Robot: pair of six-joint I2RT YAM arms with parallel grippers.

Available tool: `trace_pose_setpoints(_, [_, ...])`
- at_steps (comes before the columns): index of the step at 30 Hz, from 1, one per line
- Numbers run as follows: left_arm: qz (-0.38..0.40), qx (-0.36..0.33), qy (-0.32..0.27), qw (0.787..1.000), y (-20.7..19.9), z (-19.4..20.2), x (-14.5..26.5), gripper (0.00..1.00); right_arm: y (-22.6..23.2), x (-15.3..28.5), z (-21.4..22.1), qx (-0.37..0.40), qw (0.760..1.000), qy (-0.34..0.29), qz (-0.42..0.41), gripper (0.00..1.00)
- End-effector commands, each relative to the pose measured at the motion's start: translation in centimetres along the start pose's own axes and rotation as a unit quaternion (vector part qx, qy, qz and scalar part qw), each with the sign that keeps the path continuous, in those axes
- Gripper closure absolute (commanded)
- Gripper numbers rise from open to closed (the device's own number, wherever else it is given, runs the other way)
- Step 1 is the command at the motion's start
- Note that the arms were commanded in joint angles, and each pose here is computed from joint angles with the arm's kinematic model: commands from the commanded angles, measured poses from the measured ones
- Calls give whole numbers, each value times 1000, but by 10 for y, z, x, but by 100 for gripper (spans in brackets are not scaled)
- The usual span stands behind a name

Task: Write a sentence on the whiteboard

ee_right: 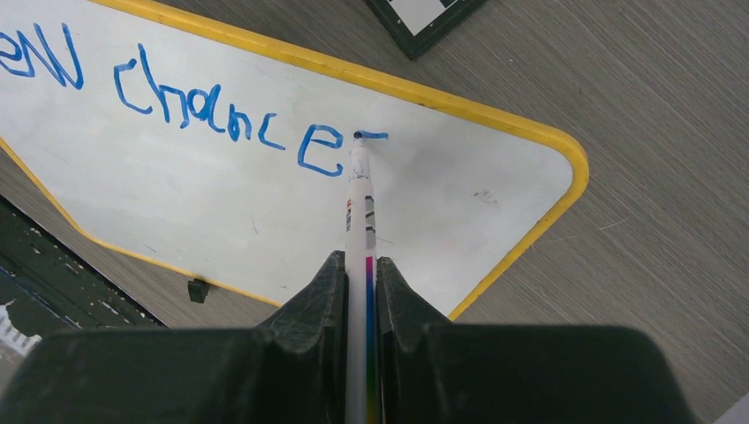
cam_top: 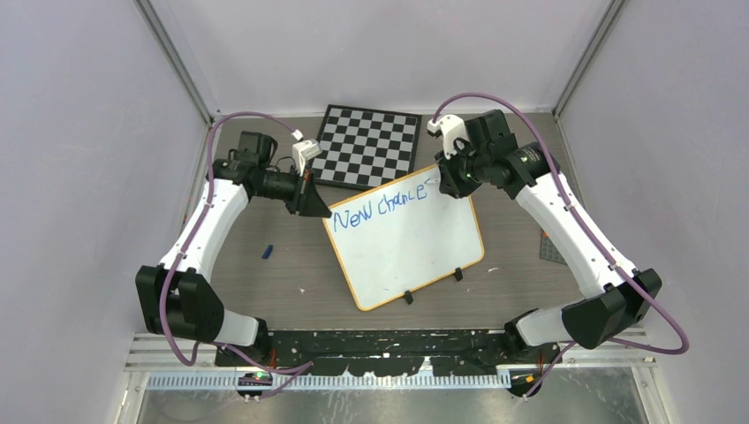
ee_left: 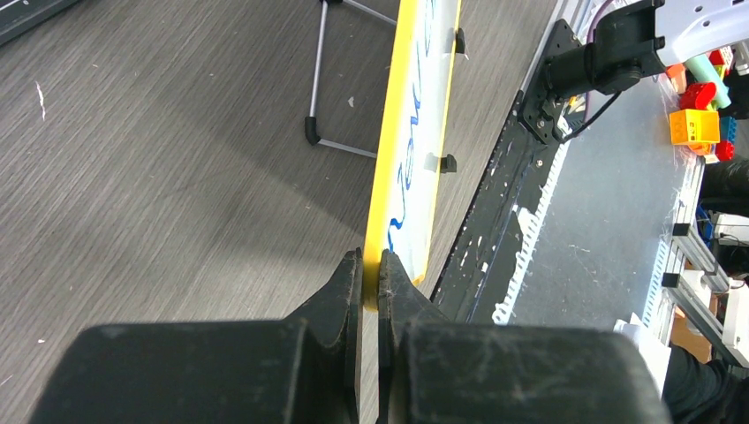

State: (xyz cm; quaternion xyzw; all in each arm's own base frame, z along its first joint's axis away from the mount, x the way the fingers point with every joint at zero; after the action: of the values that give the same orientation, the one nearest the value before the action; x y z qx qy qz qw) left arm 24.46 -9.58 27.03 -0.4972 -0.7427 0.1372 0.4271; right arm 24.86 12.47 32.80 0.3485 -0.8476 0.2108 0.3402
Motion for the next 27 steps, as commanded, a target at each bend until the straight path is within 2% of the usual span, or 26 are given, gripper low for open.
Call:
trace_pose_setpoints(1, [-6, -13, 23, 1000, 3, 1, -9, 100, -1, 1, 3, 13, 1000, 4, 2, 100])
trace_pose_setpoints(15, [-6, -12, 23, 1000, 3, 1, -9, 100, -9, 8, 12, 34, 997, 31, 59, 100])
trace_pose_setpoints(21, [-8, -11, 23, 1000, 4, 1, -10, 100, -4, 4, 21, 30, 998, 51, 38, 100])
trace_pose_setpoints(27, [-7, -10, 22, 1000, 4, 1, -10, 100, 5, 4, 18, 23, 999, 40, -13, 100])
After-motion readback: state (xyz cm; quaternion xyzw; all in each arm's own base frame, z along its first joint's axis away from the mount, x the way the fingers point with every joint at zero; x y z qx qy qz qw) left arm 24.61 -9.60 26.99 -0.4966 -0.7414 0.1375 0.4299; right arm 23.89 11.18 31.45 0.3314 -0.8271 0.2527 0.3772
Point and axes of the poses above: each gripper's point midway between its finger pads, its own x axis back along the fingers, its own y axis along the line the jaws close on, z = x × y, the point moved 10 cm from there along x, back along the fingers, and after that the axes turned 10 degrees about x, right-handed, at the moved point
